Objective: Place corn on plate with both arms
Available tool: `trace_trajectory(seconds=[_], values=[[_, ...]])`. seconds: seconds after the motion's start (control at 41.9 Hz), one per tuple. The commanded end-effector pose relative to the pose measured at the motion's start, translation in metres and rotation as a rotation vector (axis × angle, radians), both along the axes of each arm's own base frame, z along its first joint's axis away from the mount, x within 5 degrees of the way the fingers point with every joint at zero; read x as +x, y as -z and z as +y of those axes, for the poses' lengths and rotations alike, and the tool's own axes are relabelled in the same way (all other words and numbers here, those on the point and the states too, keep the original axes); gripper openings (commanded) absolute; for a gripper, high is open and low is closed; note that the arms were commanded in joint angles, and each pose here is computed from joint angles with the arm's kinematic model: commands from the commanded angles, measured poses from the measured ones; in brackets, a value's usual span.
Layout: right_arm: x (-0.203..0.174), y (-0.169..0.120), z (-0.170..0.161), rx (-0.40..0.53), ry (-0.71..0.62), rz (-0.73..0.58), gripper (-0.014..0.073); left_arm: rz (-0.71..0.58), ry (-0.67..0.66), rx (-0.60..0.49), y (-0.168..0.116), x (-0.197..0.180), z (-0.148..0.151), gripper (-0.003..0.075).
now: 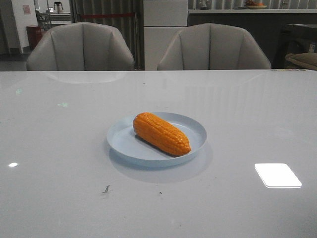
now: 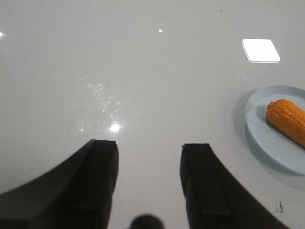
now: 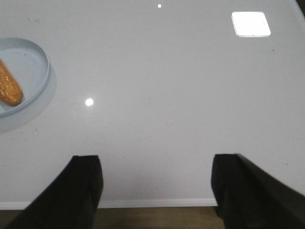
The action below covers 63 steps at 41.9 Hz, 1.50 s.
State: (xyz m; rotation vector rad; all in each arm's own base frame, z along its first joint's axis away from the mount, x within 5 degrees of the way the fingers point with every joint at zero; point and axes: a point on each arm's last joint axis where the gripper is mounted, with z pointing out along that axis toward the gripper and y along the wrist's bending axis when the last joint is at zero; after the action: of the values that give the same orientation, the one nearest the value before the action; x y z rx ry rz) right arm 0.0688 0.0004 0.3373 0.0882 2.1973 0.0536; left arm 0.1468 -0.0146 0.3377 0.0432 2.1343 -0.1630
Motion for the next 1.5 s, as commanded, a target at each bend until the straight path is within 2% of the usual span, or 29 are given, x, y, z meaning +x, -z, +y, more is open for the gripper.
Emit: trace_trajectory(seconds=[0.0, 0.191, 0.763, 0.906, 1.097, 1.24, 1.479], values=[[0.011, -0.009, -0.001, -0.005, 0.008, -0.035, 0.0581, -0.089, -0.016, -0.024, -0.015, 0.002, 0.000, 0.0305], [0.015, -0.007, 0.000, -0.003, 0.008, -0.018, 0.0581, -0.089, -0.016, -0.025, -0.015, 0.002, 0.000, 0.0089], [0.015, -0.007, 0.000, -0.003, 0.008, -0.016, 0.0581, -0.091, -0.016, -0.019, -0.013, 0.002, 0.000, 0.0090], [0.015, -0.007, -0.001, -0.004, 0.008, -0.012, 0.0581, -0.211, -0.032, 0.085, -0.012, -0.018, 0.007, 0.0090], [0.014, -0.007, -0.001, -0.004, 0.008, -0.010, 0.0581, -0.433, -0.054, 0.121, 0.009, -0.055, 0.011, 0.0090], [0.014, -0.007, -0.001, -0.004, 0.008, -0.010, 0.0581, -0.624, -0.074, 0.110, 0.042, -0.077, 0.012, 0.0090], [0.014, -0.007, -0.001, -0.004, 0.008, -0.010, 0.0581, -0.785, -0.102, 0.062, 0.102, -0.093, 0.013, 0.0090]])
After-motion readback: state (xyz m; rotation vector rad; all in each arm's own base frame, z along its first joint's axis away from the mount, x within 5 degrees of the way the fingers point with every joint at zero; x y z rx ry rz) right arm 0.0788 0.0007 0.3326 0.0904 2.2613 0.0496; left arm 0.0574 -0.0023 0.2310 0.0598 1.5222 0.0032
